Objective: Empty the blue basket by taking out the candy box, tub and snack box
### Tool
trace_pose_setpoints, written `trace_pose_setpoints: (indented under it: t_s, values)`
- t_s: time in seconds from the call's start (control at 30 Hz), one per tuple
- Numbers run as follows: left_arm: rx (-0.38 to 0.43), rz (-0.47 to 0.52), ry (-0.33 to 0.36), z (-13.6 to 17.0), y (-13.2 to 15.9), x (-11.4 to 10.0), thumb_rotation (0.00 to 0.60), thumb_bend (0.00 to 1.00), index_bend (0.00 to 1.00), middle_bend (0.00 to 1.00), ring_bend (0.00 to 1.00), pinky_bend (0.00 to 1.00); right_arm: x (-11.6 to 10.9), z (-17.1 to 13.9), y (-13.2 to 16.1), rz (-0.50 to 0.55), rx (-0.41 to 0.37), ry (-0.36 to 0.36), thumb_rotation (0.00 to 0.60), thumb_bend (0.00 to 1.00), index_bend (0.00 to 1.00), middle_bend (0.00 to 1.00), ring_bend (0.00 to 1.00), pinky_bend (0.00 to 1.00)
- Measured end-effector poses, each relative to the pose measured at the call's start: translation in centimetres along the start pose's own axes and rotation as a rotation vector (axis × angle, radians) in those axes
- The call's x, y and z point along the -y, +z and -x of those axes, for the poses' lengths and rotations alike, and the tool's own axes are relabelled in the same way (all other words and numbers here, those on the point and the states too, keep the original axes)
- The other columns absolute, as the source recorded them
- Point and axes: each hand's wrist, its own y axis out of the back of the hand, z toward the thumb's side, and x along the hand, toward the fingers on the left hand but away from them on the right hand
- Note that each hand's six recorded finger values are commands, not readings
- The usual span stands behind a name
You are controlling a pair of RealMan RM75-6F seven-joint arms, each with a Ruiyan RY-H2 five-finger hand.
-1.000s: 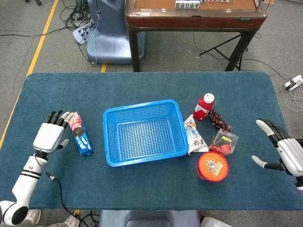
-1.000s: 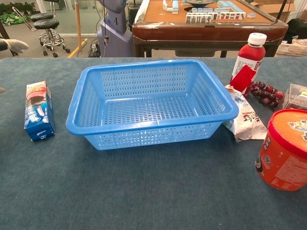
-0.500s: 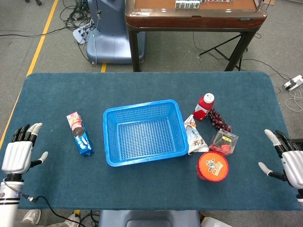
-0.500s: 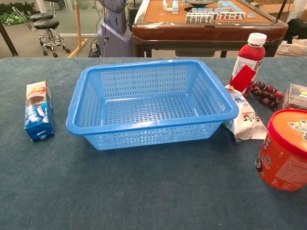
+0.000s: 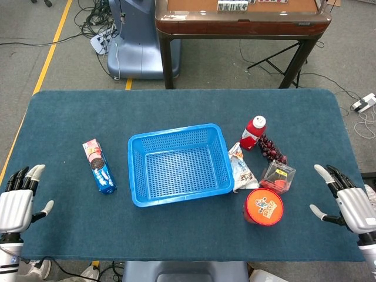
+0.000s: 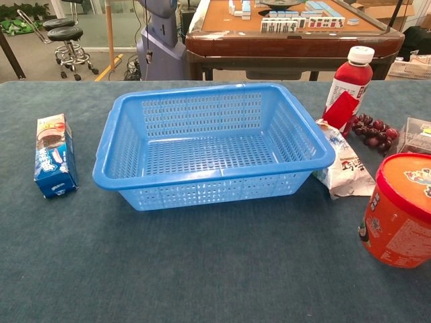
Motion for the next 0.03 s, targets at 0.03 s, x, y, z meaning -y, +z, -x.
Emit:
trace_pose_setpoints:
  t_s: [0.03]
  values:
    - [0.001,-0.001,-0.001,0.08,0.03,0.09,0.600,0.27,0.09,0.12,0.07,0.08,-0.01,0.05,0.05,0.000,-0.002,0.000,0.600,0.23,0.05,0.14,0.06,0.15]
